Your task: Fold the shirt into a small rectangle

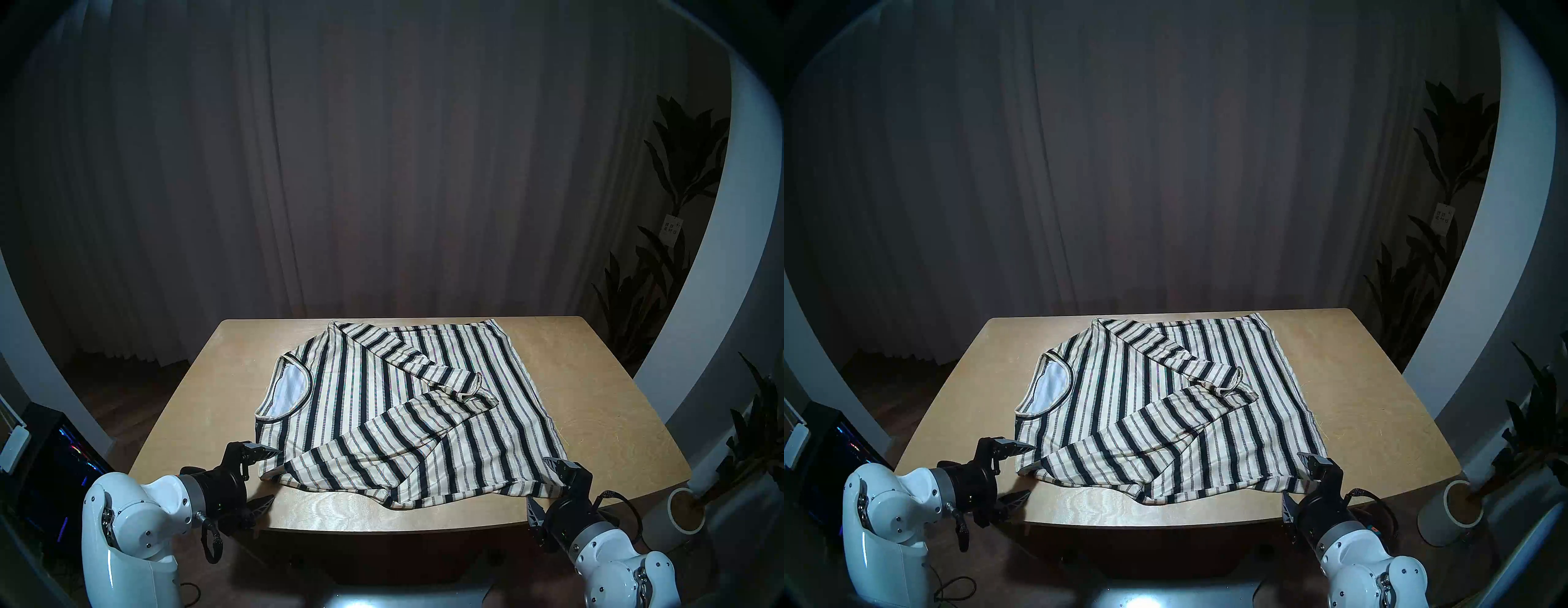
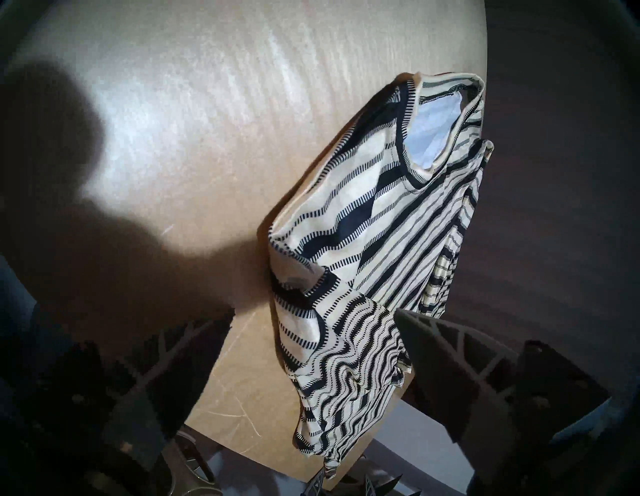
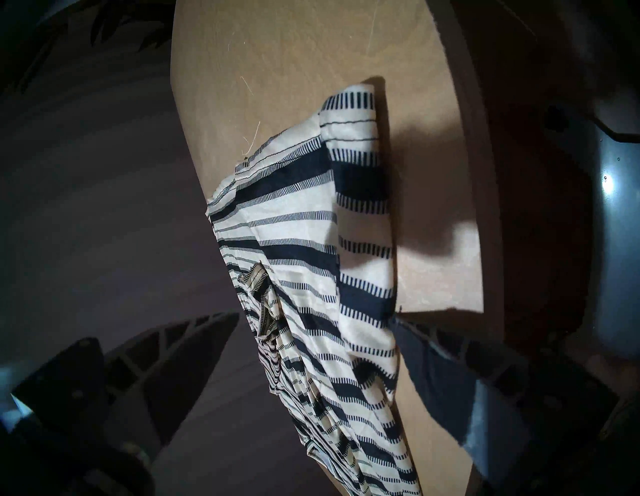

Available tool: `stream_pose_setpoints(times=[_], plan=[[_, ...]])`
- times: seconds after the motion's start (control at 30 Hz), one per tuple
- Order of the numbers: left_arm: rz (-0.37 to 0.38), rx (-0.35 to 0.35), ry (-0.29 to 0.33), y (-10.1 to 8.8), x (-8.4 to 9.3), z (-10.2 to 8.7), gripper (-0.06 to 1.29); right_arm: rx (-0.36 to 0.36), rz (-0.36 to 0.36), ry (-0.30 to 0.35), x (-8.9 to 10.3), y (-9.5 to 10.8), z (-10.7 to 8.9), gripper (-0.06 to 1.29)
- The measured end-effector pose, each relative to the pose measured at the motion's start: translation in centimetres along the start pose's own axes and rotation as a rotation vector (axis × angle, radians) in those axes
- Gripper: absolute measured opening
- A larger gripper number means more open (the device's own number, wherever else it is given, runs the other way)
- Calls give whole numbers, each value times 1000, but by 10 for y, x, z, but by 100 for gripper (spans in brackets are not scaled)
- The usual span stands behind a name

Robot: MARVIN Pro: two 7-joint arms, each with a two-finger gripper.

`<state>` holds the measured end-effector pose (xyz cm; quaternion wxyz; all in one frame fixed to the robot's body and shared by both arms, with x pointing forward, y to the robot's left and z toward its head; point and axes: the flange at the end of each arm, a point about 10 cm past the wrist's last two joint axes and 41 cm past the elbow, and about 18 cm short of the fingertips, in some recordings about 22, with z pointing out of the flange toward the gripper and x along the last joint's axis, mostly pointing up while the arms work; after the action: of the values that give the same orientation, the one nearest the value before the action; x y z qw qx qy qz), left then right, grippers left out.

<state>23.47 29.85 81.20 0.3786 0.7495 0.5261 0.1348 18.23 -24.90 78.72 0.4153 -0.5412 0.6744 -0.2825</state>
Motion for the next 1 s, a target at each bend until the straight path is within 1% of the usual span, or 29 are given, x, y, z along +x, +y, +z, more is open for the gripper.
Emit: stream_pose_setpoints(times=[0.23,0.4,0.5,0.83,1.0], plan=[[6,23,-3,6,-1,9,120,3,4,-9,1,0,4,122],[15,33,-2,9,-2,11,120,1,8,-8,1,0,2,122],[20,37,-1,11,-2,12,120,-7,15,0,2,-1,-1,122],[42,63,1,16,-5,13,120,-53,33,49,14,-2,-20,122],[48,71,-1,18,-6,15,120,-52,36,56,17,0,-21,122]])
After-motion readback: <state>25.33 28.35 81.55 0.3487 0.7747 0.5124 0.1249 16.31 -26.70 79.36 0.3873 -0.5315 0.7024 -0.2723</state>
